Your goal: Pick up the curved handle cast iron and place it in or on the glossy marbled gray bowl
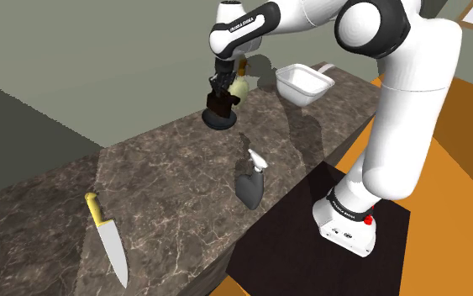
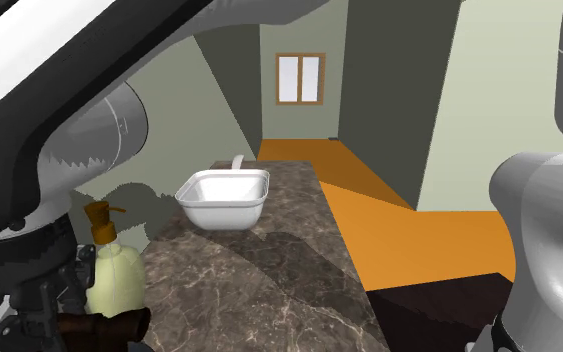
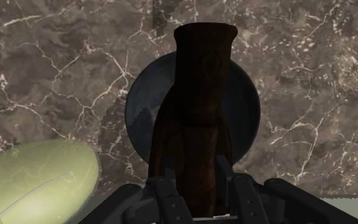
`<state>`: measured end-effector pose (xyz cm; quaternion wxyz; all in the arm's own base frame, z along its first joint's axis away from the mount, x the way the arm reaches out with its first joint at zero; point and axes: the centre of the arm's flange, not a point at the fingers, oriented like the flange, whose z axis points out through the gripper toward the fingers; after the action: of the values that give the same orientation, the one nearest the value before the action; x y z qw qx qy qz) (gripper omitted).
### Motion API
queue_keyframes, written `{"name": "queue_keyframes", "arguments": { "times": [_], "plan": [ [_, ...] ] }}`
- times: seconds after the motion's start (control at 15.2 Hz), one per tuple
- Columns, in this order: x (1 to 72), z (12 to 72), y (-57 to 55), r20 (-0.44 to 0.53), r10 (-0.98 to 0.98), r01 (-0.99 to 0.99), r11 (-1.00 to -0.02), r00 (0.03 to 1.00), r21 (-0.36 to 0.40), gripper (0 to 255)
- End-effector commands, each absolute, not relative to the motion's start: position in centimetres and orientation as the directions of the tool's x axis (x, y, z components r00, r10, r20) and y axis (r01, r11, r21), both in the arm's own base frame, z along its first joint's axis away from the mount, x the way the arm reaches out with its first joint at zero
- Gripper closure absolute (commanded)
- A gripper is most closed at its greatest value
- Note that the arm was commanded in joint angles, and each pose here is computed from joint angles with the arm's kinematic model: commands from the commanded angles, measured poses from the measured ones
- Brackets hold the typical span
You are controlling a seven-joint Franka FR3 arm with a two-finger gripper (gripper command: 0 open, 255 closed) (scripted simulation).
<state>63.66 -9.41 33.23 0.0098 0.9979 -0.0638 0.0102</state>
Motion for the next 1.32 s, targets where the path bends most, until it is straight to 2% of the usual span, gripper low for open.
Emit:
{"name": "queue_keyframes", "arguments": {
  "times": [0.0, 0.66, 0.73, 1.06, 1.25],
  "plan": [
    [63.7, 32.3, -9.5, 0.023, -0.127, -0.128, -0.992, 0.992, 0.018, 255],
    [63.7, 31.0, -9.5, 0.023, -0.127, -0.128, -0.992, 0.992, 0.018, 255],
    [63.7, 31.0, -9.5, 0.023, -0.127, -0.128, -0.992, 0.992, 0.018, 0],
    [63.7, 31.0, -9.5, 0.023, -0.127, -0.128, -0.992, 0.992, 0.018, 0],
    [63.6, 35.0, -9.4, 0.023, -0.127, -0.128, -0.992, 0.992, 0.018, 0]
  ]
}}
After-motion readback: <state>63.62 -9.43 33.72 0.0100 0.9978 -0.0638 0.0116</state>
